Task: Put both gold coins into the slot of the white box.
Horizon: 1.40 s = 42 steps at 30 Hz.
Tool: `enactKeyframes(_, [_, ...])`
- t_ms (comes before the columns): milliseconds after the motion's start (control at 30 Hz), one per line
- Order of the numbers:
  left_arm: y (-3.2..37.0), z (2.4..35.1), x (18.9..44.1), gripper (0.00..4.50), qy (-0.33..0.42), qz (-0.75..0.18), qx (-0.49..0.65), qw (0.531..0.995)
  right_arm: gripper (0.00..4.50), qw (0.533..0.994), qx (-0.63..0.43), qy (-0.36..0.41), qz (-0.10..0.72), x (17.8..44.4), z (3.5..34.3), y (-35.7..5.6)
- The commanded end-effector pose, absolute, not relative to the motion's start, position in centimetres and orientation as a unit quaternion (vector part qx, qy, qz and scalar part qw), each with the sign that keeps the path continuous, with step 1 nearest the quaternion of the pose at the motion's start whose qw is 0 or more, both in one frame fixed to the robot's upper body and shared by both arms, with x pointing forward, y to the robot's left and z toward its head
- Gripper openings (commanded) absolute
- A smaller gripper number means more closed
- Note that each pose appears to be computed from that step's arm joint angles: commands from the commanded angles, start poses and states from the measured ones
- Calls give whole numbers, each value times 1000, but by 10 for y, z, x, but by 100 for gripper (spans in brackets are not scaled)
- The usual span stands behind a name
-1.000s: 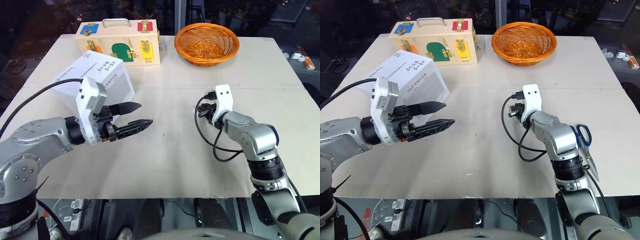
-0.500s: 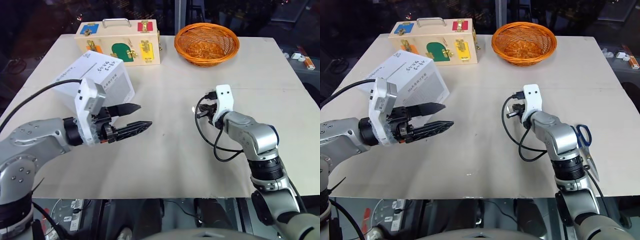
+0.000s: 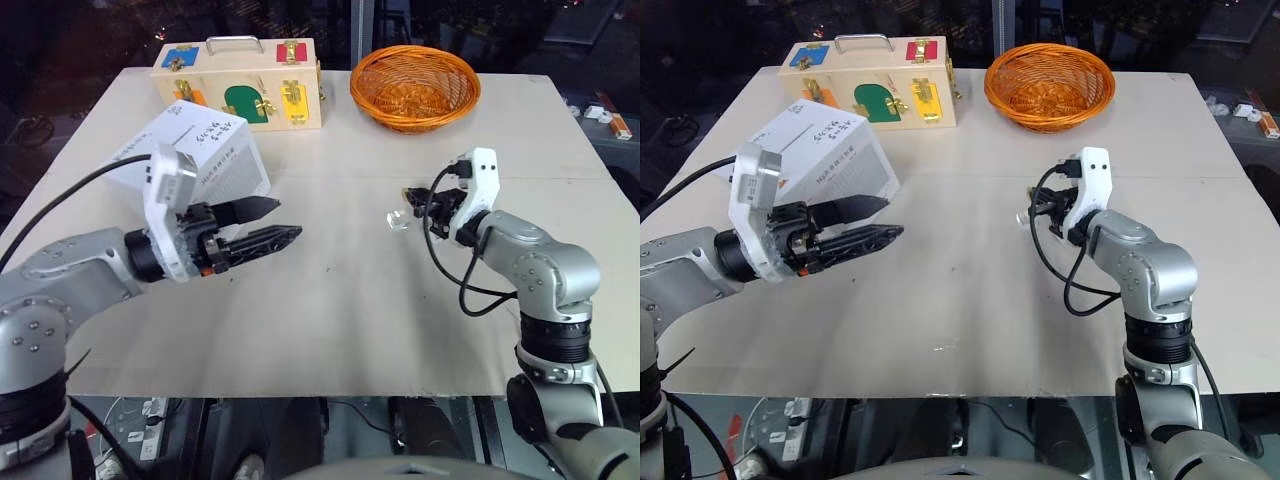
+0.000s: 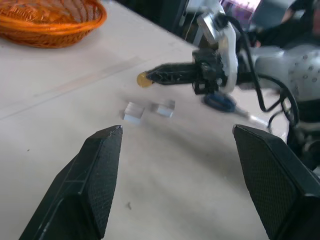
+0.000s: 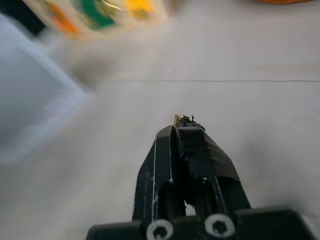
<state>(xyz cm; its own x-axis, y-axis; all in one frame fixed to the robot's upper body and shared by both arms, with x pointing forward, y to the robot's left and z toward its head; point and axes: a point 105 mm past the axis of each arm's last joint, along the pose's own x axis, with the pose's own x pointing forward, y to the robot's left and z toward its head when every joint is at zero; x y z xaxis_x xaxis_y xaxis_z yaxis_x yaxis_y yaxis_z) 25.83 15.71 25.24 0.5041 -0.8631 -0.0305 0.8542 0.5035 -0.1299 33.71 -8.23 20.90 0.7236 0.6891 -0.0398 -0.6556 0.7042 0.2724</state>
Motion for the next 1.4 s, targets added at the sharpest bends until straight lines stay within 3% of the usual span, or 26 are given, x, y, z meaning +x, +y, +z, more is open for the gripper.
enactKeyframes(33, [148, 269, 263, 360, 34, -526, -89, 845, 3, 840, 133, -29, 525, 287, 274, -62])
enactKeyframes(200, [125, 284, 267, 360, 37, -585, -144, 797, 3, 781, 115, -41, 613, 257, 296, -48])
enactKeyframes(467, [104, 300, 266, 360, 37, -632, -197, 748, 3, 767, 110, -48, 630, 248, 306, -39])
enactKeyframes(533, [104, 300, 264, 271, 41, -637, -193, 745, 0, 766, 112, -52, 631, 246, 309, -39])
enactKeyframes(667, [105, 300, 262, 271, 43, -640, -195, 742, 0, 767, 113, -51, 630, 244, 309, -39])
enactKeyframes(700, [105, 300, 262, 230, 44, -642, -197, 740, 0, 767, 114, -50, 630, 244, 309, -40])
enactKeyframes(733, [106, 300, 261, 217, 44, -644, -194, 739, 0, 767, 114, -50, 630, 243, 309, -40])
enactKeyframes(800, [105, 300, 260, 130, 45, -647, -189, 737, 0, 766, 115, -50, 630, 243, 309, -40])
enactKeyframes(1200, [105, 302, 256, 130, 45, -660, -193, 725, 0, 764, 114, -45, 634, 241, 308, -38])
enactKeyframes(1333, [106, 300, 251, 7, 52, -673, -197, 711, 0, 764, 115, -44, 633, 241, 308, -37])
enactKeyframes(1400, [106, 300, 251, 7, 52, -674, -200, 709, 0, 764, 114, -43, 633, 241, 307, -37])
